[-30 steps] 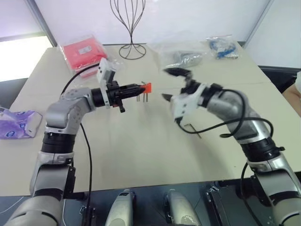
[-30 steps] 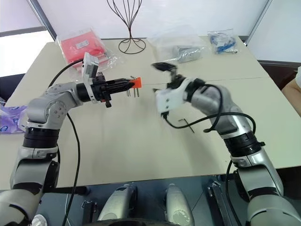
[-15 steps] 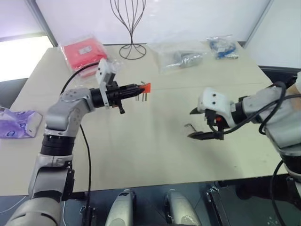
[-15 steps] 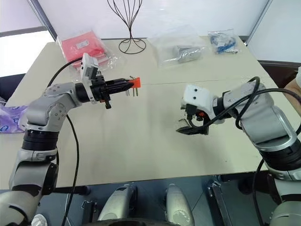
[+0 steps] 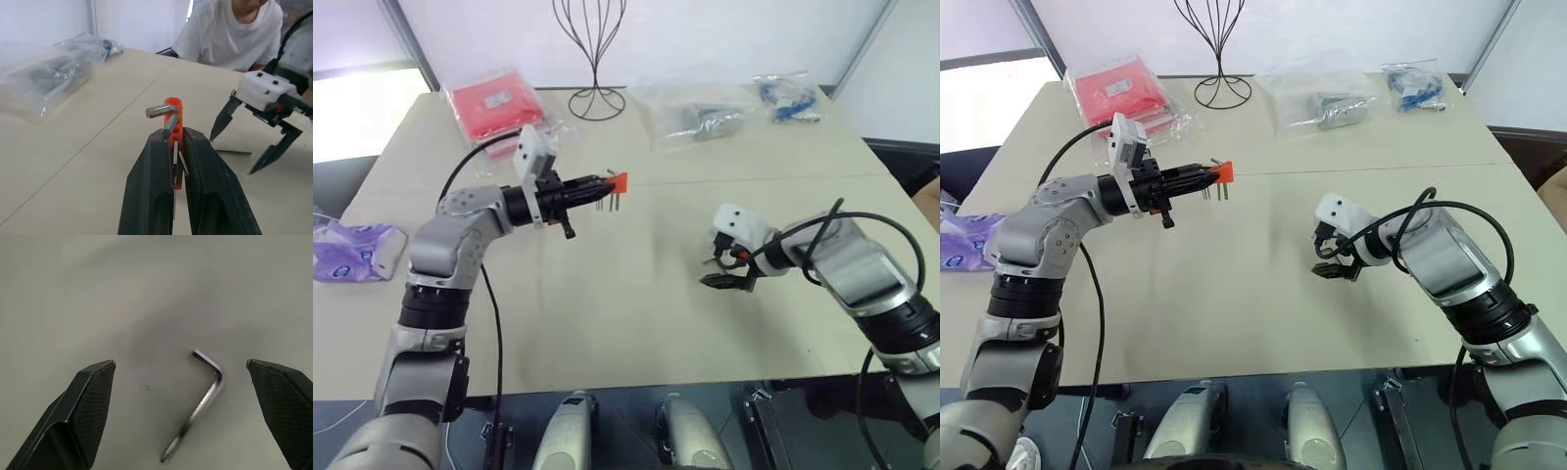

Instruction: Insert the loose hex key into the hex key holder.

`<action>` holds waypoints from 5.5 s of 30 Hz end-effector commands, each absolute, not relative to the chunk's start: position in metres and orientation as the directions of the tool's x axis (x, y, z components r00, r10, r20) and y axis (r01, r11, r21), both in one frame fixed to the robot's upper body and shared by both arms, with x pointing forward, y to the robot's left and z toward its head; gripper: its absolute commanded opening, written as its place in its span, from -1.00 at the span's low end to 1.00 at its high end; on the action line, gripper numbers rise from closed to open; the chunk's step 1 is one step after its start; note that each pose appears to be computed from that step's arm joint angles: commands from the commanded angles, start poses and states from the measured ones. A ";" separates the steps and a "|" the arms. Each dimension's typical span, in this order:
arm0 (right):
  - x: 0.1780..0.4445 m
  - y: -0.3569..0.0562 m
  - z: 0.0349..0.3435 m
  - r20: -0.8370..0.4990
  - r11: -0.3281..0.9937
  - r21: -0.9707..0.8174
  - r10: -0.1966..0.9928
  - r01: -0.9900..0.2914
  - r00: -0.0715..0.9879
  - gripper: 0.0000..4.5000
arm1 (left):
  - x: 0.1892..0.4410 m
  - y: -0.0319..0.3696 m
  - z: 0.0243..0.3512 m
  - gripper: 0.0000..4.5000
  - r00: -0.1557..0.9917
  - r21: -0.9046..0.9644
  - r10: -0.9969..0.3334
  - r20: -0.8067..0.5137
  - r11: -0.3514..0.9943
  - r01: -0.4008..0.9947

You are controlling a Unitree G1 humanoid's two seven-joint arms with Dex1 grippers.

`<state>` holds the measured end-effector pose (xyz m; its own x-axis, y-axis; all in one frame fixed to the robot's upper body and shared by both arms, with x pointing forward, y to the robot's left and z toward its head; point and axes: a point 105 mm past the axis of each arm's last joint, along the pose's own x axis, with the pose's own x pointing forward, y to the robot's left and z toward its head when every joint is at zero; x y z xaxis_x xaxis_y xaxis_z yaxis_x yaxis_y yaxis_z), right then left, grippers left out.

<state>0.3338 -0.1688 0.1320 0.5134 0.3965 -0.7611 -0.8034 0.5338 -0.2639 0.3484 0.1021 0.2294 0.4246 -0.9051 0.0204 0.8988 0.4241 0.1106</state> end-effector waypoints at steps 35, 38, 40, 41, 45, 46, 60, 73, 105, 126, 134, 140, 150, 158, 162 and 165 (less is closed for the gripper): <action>0.369 -0.112 0.303 0.427 0.759 -0.641 0.476 -0.114 0.769 -0.98 | 0.348 0.095 0.246 -1.00 0.439 0.129 -0.893 0.093 0.448 0.885; 0.350 -0.093 0.313 0.547 0.757 -0.653 0.493 -0.023 0.677 -0.98 | 0.352 0.095 0.247 -1.00 0.444 0.121 -0.891 0.095 0.453 0.884; 0.344 -0.084 0.316 0.586 0.767 -0.642 0.494 -0.003 0.643 -0.98 | 0.354 0.094 0.246 -1.00 0.445 0.118 -0.891 0.095 0.454 0.883; 0.341 -0.078 0.318 0.604 0.768 -0.640 0.495 0.010 0.624 -0.98 | 0.354 0.094 0.246 -1.00 0.445 0.118 -0.891 0.095 0.454 0.883; 0.336 -0.063 0.319 0.637 0.769 -0.638 0.501 0.036 0.586 -0.98 | 0.355 0.091 0.246 -1.00 0.445 0.116 -0.890 0.098 0.454 0.883; 0.335 -0.060 0.319 0.639 0.767 -0.641 0.505 0.038 0.580 -0.98 | 0.355 0.091 0.246 -1.00 0.445 0.116 -0.890 0.098 0.454 0.883; 0.341 -0.046 0.298 0.583 0.720 -0.694 0.552 0.011 0.596 -0.98 | 0.350 0.083 0.249 -1.00 0.428 0.117 -0.896 0.117 0.440 0.890; 0.346 -0.049 0.290 0.560 0.708 -0.707 0.552 0.007 0.618 -0.98 | 0.348 0.082 0.253 -1.00 0.424 0.120 -0.897 0.126 0.438 0.891; 0.341 -0.050 0.299 0.577 0.705 -0.709 0.559 0.026 0.596 -0.98 | 0.356 0.086 0.253 -1.00 0.443 0.123 -0.888 0.124 0.457 0.881; 0.346 -0.054 0.295 0.560 0.677 -0.734 0.566 0.046 0.605 -0.98 | 0.353 0.083 0.258 -1.00 0.427 0.130 -0.894 0.135 0.443 0.887; 0.345 -0.052 0.293 0.556 0.676 -0.736 0.568 0.042 0.607 -0.98 | 0.352 0.082 0.259 -1.00 0.421 0.133 -0.897 0.138 0.438 0.889; 0.342 -0.046 0.290 0.534 0.647 -0.762 0.603 0.028 0.593 -0.98 | 0.352 0.082 0.260 -1.00 0.420 0.135 -0.897 0.138 0.437 0.889; 0.330 -0.031 0.283 0.482 0.581 -0.814 0.688 -0.013 0.542 -0.98 | 0.352 0.082 0.259 -1.00 0.423 0.133 -0.896 0.137 0.440 0.888; 0.322 -0.024 0.271 0.413 0.529 -0.845 0.745 -0.086 0.524 -0.29 | 0.354 0.082 0.259 -1.00 0.423 0.132 -0.896 0.138 0.440 0.888; 0.317 -0.025 0.258 0.323 0.464 -0.872 0.783 -0.155 0.531 0.67 | 0.354 0.081 0.258 -1.00 0.423 0.129 -0.896 0.136 0.439 0.889; 0.305 -0.050 0.251 0.233 0.421 -0.877 0.794 -0.230 0.562 0.86 | 0.354 0.080 0.257 -1.00 0.419 0.128 -0.898 0.135 0.435 0.891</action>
